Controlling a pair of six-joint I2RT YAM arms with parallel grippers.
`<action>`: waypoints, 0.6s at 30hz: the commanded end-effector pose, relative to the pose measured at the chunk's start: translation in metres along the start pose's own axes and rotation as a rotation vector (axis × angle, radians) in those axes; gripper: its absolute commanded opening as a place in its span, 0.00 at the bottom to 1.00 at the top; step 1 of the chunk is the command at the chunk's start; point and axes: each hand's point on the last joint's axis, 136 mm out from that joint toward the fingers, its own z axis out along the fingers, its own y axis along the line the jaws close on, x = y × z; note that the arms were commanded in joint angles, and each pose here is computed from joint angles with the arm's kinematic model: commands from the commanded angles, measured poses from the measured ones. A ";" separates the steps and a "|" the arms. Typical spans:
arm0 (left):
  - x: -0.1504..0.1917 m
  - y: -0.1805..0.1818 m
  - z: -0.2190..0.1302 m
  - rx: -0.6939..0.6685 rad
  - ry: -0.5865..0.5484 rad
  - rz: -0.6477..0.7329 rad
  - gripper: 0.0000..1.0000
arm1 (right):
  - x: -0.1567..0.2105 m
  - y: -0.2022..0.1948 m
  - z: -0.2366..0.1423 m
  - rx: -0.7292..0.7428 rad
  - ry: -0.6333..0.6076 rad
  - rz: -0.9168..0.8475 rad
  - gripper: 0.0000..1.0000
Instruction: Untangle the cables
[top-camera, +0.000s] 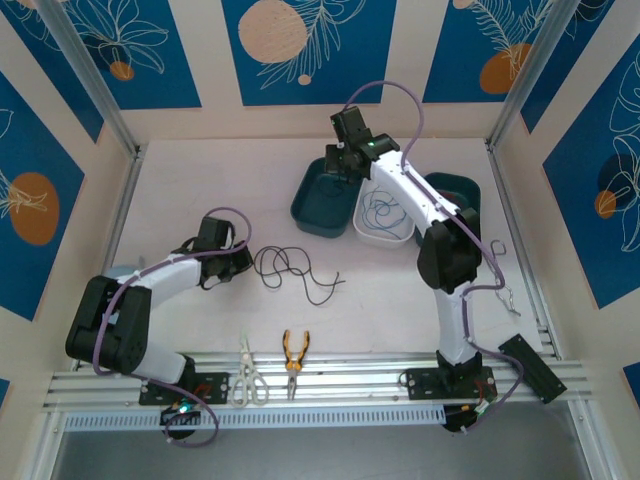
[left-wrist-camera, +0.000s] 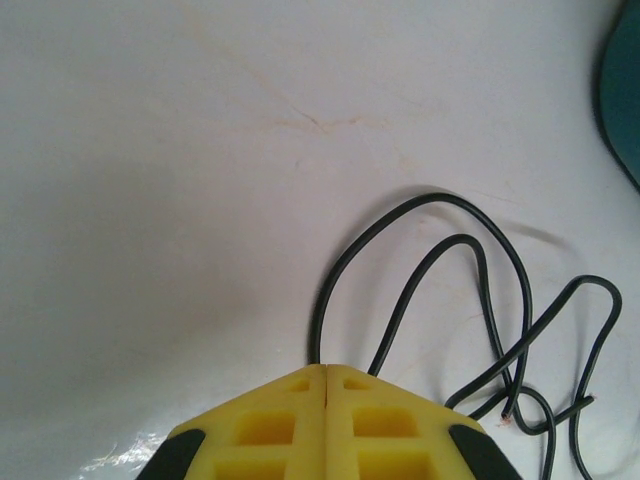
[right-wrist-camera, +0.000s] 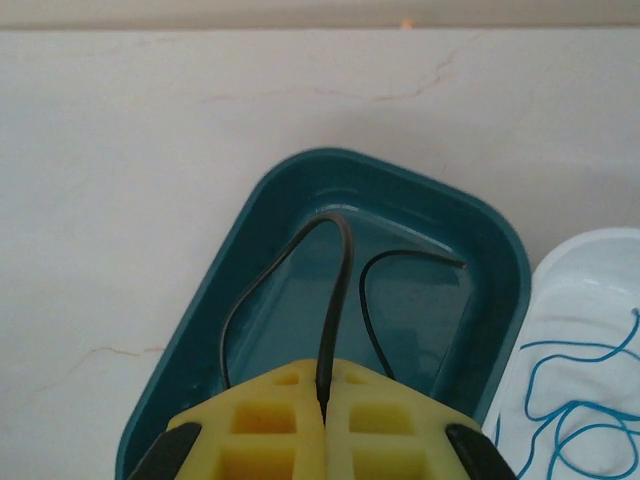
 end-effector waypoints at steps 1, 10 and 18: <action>0.005 0.001 -0.003 0.000 0.009 0.029 0.00 | 0.009 0.000 0.008 -0.008 0.056 0.036 0.00; 0.006 -0.002 -0.003 0.011 0.015 0.033 0.00 | 0.049 -0.004 0.039 0.003 0.198 0.120 0.00; 0.007 -0.001 -0.004 0.012 0.015 0.034 0.00 | 0.069 0.006 0.058 -0.049 0.275 0.158 0.00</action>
